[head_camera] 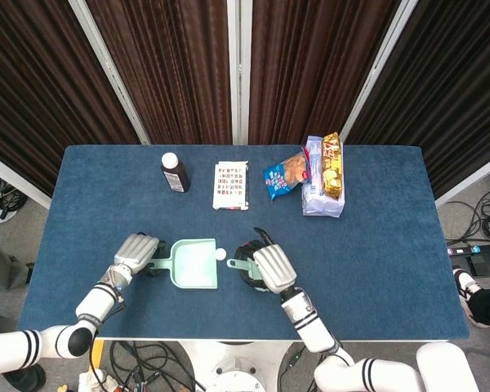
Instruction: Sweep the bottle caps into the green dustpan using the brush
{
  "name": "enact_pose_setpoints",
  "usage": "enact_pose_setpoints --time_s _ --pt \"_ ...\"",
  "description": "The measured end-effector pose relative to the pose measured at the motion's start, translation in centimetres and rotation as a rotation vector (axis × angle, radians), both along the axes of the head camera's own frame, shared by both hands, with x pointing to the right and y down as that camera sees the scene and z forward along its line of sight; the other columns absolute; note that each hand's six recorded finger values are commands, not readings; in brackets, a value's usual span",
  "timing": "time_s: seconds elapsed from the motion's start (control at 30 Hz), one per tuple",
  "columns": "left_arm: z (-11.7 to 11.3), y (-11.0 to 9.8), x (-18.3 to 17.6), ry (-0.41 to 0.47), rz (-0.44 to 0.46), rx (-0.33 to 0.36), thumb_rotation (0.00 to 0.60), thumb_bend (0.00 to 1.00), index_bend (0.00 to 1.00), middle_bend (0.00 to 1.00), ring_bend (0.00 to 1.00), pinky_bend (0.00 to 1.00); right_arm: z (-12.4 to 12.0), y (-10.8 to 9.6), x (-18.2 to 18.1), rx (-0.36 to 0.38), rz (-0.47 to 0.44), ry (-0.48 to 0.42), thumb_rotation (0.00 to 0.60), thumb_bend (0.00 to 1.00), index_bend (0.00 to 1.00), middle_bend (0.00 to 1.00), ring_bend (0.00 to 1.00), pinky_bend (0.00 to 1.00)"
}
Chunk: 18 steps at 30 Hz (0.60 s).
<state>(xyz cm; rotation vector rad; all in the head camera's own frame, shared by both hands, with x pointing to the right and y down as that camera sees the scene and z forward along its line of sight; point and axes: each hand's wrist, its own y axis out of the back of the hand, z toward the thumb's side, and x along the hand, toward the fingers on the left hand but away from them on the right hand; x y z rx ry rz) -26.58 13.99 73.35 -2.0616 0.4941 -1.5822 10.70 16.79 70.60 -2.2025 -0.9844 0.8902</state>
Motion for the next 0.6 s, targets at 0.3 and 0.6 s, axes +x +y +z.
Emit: enact_pose_setpoints --time_s 0.3,0.6 --pt "0.3 0.1 2.2 0.035 -0.001 -0.014 0.6 0.39 0.61 0.58 0.41 0.26 -0.3 -1.0 -2.9 -0.03 -0.017 -0.093 0.6 0.54 0.76 0.67 0.35 0.07" --pt "0.5 -0.6 4.1 0.05 0.01 -0.009 0.6 0.39 0.61 0.58 0.41 0.26 -1.6 -4.5 -0.7 -0.025 -0.045 -0.099 0.6 0.56 0.76 0.67 0.34 0.07"
